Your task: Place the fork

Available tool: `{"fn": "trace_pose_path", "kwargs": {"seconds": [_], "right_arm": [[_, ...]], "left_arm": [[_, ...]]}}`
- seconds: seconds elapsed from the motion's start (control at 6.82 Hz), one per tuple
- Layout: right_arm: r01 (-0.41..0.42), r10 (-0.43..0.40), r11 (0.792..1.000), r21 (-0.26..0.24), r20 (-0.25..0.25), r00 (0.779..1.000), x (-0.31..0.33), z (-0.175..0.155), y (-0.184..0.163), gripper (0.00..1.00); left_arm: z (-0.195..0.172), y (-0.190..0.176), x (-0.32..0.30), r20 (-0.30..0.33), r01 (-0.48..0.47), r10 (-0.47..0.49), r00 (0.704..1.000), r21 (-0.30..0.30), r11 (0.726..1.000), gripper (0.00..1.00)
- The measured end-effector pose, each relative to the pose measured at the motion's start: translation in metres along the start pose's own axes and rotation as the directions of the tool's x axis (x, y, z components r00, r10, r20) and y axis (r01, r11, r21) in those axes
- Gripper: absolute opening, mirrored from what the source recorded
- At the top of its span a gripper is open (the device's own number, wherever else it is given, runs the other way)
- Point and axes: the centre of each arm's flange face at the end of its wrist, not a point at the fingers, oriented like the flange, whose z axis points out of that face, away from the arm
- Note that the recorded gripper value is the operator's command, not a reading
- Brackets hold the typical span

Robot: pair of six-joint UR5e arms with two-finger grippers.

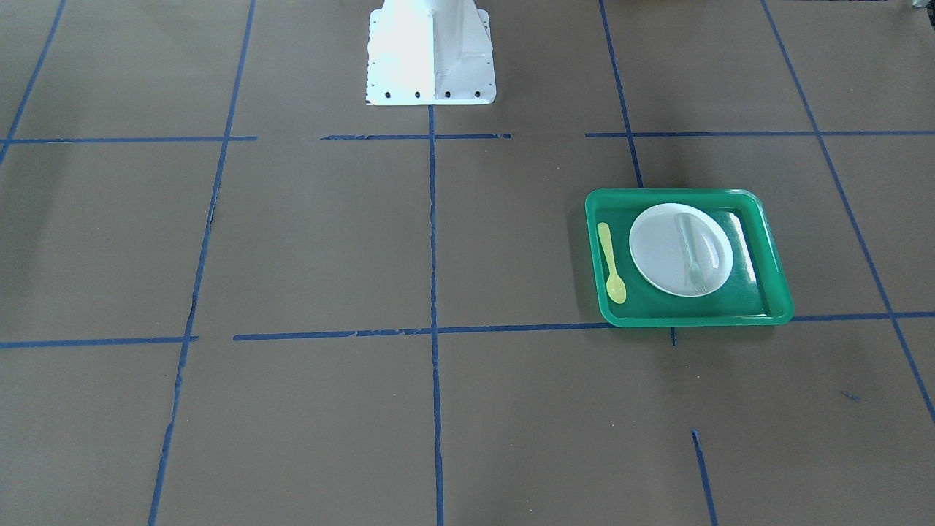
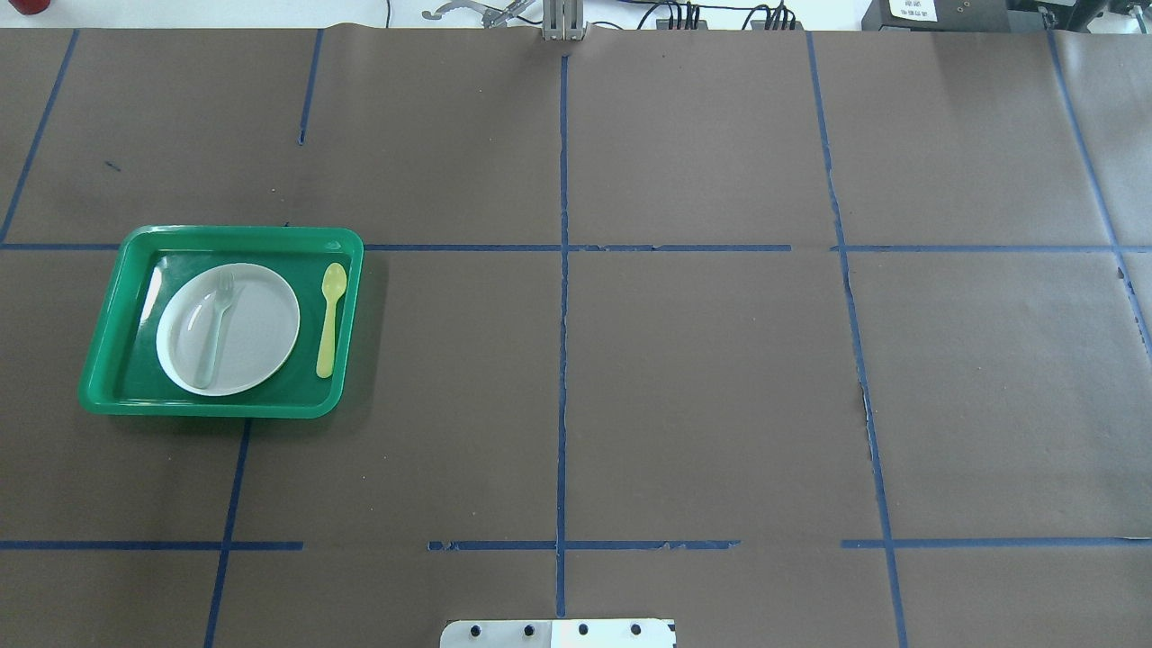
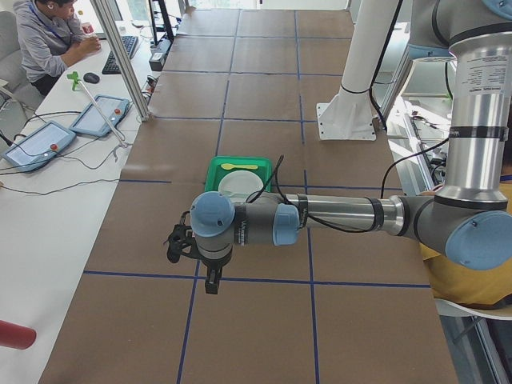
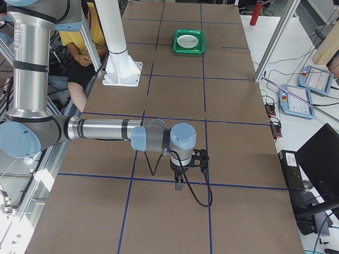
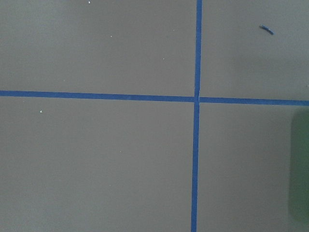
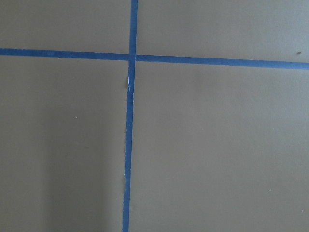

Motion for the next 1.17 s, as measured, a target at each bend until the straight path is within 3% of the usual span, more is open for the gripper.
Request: {"fn": "trace_pose_path", "kwargs": {"seconds": [0.15,0.59,1.17], "right_arm": [[0.0,0.0,1.0,0.0,0.0,1.0,0.0,0.0,0.0,1.0],[0.0,0.0,1.0,0.0,0.0,1.0,0.0,0.0,0.0,1.0],[0.0,0.0,1.0,0.0,0.0,1.0,0.0,0.0,0.0,1.0]], "left_arm": [[0.016,-0.012,0.038,-0.019,-0.028,0.027,0.999,-0.015,1.0,1.0],[0.072,-0.032,0.169,-0.086,0.02,-0.022,0.996,-0.032,0.999,0.93],[0.159,-0.04,0.305,-0.085,0.022,-0.031,0.996,-0.107,0.994,0.88]]}}
